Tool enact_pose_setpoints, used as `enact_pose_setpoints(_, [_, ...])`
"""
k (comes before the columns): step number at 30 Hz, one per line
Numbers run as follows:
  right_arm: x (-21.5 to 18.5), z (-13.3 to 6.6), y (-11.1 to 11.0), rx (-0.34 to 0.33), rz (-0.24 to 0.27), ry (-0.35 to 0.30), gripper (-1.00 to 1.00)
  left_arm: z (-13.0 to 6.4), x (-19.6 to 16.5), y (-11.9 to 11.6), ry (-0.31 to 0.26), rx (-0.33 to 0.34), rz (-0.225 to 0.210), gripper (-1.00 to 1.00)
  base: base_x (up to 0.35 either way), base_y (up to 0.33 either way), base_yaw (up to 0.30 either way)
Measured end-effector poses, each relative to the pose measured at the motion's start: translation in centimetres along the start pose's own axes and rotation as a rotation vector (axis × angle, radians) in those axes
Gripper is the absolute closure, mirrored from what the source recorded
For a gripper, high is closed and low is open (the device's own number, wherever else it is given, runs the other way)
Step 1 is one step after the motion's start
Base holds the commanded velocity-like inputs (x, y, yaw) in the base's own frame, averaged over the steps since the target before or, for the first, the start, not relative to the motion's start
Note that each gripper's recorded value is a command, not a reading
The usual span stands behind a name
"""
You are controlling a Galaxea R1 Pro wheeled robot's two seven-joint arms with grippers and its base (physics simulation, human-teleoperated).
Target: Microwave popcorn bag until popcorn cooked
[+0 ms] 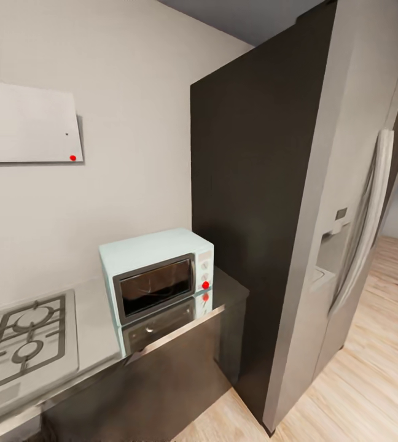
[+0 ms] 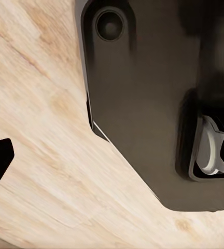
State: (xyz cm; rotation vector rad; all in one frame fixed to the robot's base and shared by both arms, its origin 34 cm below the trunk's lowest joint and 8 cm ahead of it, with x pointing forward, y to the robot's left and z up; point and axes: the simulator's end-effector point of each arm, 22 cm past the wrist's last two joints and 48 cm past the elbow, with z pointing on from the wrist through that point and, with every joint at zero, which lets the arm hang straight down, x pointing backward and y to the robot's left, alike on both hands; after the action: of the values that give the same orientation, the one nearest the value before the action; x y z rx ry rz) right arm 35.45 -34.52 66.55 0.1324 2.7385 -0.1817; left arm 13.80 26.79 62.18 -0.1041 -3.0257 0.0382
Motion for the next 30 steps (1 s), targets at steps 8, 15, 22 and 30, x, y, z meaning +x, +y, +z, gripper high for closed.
enact_pose_setpoints(8, [0.00, -0.01, 0.21, 0.003, 0.000, -0.001, -1.00, 0.01, -0.05, -0.25, -0.001, 0.003, 0.001, -1.00, 0.000, 0.000, 0.286])
enact_pose_setpoints(15, [-0.01, -0.01, 0.22, 0.003, -0.001, -0.001, -1.00, 0.02, -0.04, -0.41, -0.001, 0.005, 0.001, -1.00, 0.000, 0.000, 0.281])
enact_pose_setpoints(22, [0.00, -0.01, 0.31, 0.002, -0.001, -0.001, -1.00, 0.02, -0.08, -0.43, -0.003, 0.007, -0.001, -1.00, 0.000, 0.000, 0.280])
enact_pose_setpoints(30, [0.02, -0.03, 0.78, -0.004, -0.002, -0.002, -1.00, 0.01, -0.35, -0.42, -0.014, 0.006, -0.002, -1.00, 0.000, -0.037, 0.280])
